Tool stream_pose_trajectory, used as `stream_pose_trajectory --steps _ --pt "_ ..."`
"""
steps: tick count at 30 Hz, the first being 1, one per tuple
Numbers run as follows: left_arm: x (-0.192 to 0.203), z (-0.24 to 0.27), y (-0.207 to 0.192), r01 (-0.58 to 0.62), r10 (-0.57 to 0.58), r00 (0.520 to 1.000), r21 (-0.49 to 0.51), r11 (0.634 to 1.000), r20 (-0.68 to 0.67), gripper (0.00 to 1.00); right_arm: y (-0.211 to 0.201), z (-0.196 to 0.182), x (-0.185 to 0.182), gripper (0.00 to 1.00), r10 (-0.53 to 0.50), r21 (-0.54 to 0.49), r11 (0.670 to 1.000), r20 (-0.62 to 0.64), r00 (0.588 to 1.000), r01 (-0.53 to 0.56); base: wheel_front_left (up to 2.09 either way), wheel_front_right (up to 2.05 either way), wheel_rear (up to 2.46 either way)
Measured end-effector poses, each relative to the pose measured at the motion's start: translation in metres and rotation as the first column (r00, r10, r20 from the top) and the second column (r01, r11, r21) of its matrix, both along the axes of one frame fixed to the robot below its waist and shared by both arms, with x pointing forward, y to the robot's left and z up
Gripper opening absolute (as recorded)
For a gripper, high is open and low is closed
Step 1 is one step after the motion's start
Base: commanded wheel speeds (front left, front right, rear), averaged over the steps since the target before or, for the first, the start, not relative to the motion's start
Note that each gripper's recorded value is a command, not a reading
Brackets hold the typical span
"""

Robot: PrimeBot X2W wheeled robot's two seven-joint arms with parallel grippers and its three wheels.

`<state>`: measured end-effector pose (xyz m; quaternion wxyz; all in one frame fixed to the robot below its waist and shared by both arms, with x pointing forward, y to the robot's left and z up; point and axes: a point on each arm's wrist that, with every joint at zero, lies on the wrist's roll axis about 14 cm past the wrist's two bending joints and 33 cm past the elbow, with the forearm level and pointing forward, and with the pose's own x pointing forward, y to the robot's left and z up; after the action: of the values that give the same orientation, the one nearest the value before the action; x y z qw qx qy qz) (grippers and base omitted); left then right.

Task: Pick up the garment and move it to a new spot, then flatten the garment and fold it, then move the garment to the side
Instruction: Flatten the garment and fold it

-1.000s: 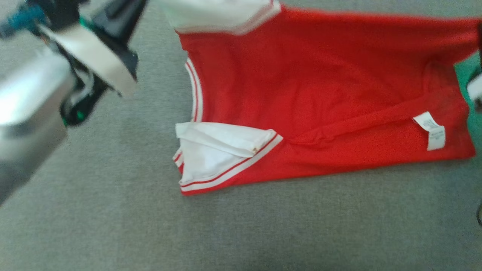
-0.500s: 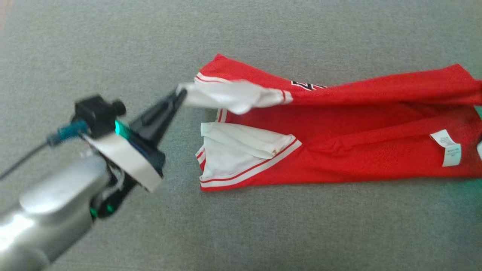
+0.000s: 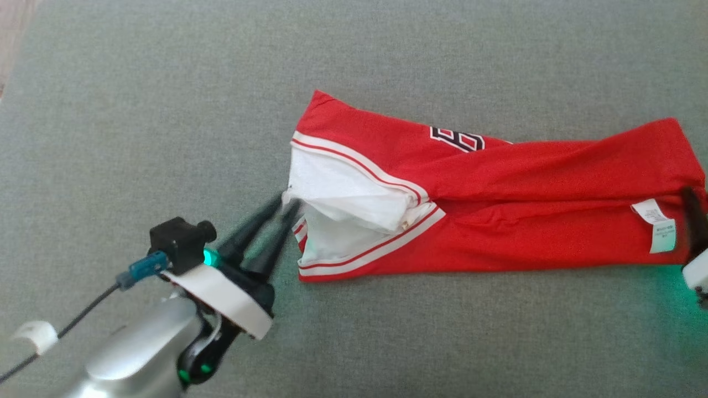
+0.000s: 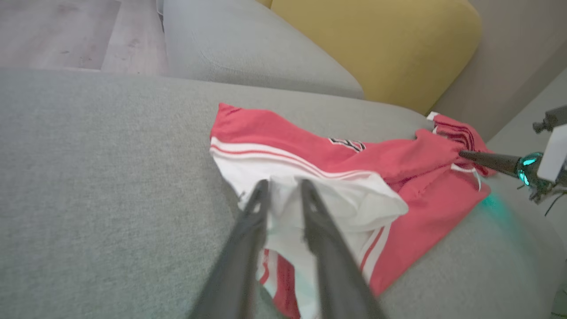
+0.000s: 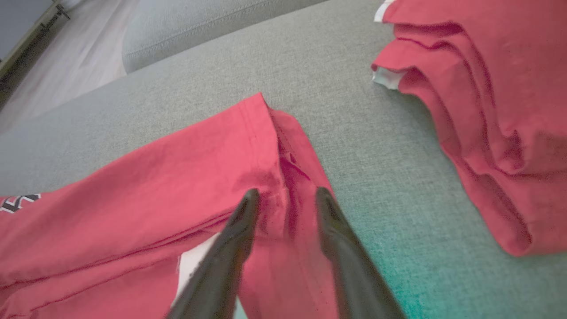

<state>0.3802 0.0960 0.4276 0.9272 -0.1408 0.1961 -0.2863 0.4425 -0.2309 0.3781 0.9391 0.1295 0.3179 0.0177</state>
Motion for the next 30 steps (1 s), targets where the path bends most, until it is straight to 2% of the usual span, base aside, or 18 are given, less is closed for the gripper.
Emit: stream_pose_trajectory --steps 2,6,11,16,20,23,27,30 --pt "0.006 0.01 -0.002 -0.035 0.036 0.999 -0.029 0.999 0.034 1.0 0.002 0.002 -0.002 1.0 -0.02 0.014 1.0 0.02 1.0 0.02 0.0 0.0 0.0" --pt "0.012 0.024 0.006 -0.165 0.167 0.979 -0.022 0.986 0.117 1.0 0.008 0.001 -0.023 1.0 -0.069 0.061 0.996 0.032 0.997 0.067 0.0 0.0 0.0" --pt "-0.009 0.027 0.017 -0.336 0.334 0.929 -0.012 0.942 0.16 1.0 0.012 0.003 -0.048 1.0 -0.131 0.107 0.986 0.052 0.99 0.124 0.0 0.0 0.0" --pt "-0.037 0.036 0.026 -0.465 0.457 0.864 -0.01 0.885 0.211 1.0 0.001 0.019 -0.032 1.0 -0.189 0.105 0.979 0.119 0.975 0.177 0.0 0.0 0.0" --pt "-0.047 0.042 0.027 -0.509 0.503 0.834 -0.032 0.86 0.227 1.0 0.004 0.028 0.001 1.0 -0.212 0.11 0.974 0.156 0.965 0.196 0.0 0.0 0.0" --pt "-0.053 0.043 0.025 -0.512 0.506 0.831 -0.04 0.858 0.231 1.0 0.008 0.02 0.015 1.0 -0.208 0.086 0.976 0.13 0.969 0.198 0.0 0.0 0.0" --pt "-0.054 0.048 0.031 -0.523 0.513 0.817 -0.036 0.852 0.263 1.0 0.002 -0.019 0.003 1.0 -0.208 0.007 0.978 -0.014 0.978 0.208 0.0 0.0 0.0" --pt "-0.054 0.05 0.033 -0.53 0.517 0.809 -0.032 0.847 0.278 1.0 0.0 -0.027 -0.001 1.0 -0.199 -0.027 0.98 -0.046 0.979 0.198 0.0 0.0 0.0"
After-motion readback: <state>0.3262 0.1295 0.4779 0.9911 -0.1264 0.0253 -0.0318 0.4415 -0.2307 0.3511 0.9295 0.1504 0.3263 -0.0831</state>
